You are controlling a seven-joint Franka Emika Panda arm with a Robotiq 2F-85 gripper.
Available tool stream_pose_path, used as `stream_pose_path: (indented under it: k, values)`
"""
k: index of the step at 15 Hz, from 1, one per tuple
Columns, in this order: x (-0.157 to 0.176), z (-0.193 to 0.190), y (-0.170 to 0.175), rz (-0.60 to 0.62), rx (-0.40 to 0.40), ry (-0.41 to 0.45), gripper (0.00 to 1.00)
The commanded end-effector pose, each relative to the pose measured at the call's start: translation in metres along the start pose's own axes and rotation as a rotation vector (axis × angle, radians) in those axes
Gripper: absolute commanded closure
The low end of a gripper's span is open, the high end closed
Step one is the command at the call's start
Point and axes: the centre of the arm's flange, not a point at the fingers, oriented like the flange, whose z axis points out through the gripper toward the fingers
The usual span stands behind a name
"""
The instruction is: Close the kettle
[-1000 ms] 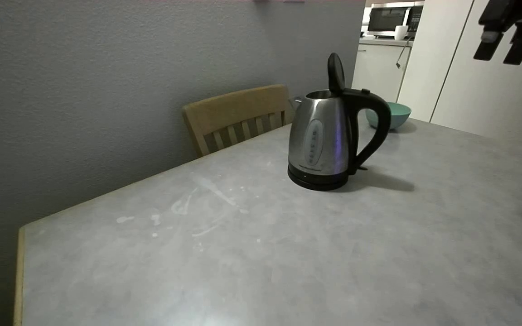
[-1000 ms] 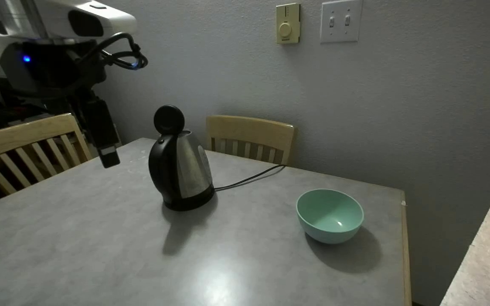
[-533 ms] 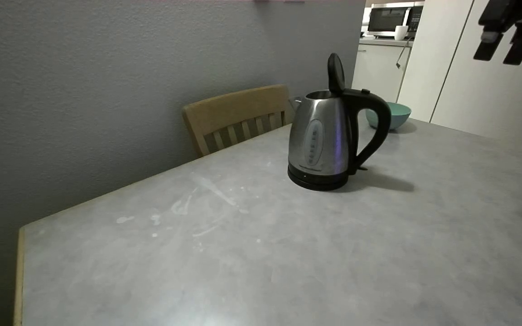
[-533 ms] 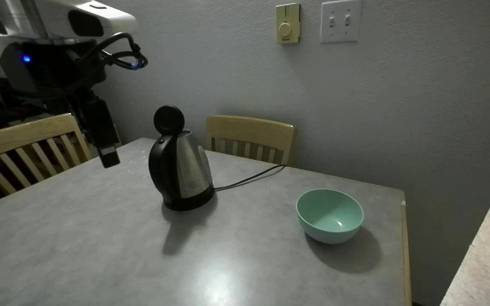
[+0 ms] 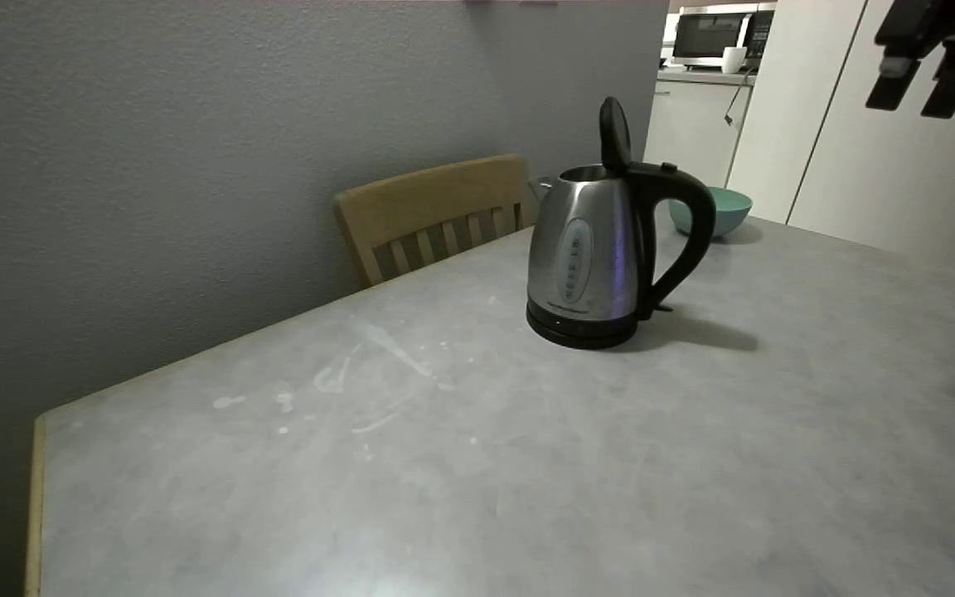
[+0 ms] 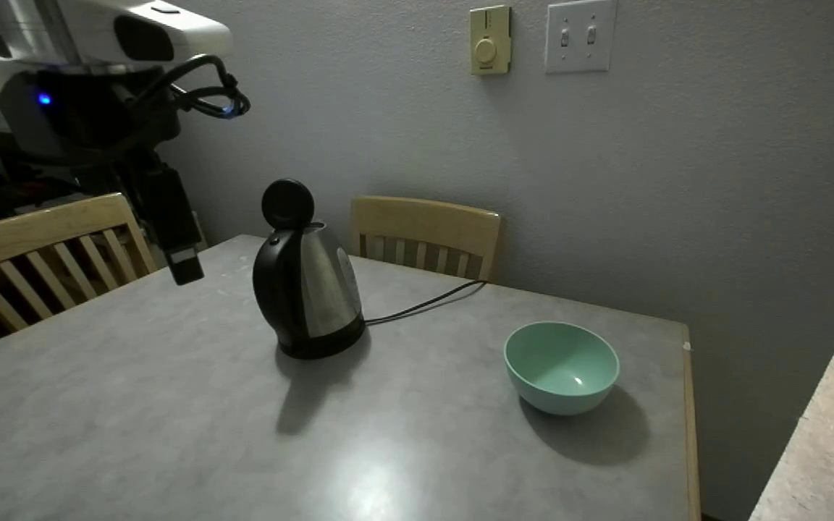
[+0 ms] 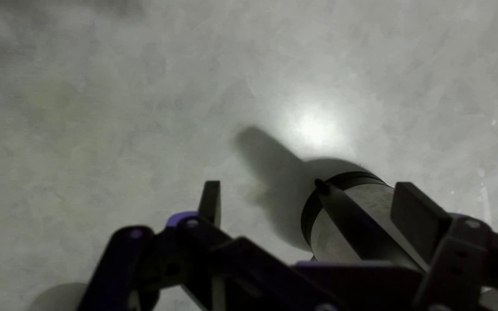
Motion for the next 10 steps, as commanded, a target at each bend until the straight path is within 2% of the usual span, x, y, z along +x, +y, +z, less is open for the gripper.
stream_pose_path:
  k: [1, 6, 10]
  values:
    - [-0.020, -0.020, 0.002, 0.082, 0.005, 0.062, 0.00]
    - [0.006, -0.042, -0.018, 0.015, 0.059, 0.121, 0.00]
    - [0.046, -0.034, -0.037, -0.048, 0.059, 0.130, 0.00]
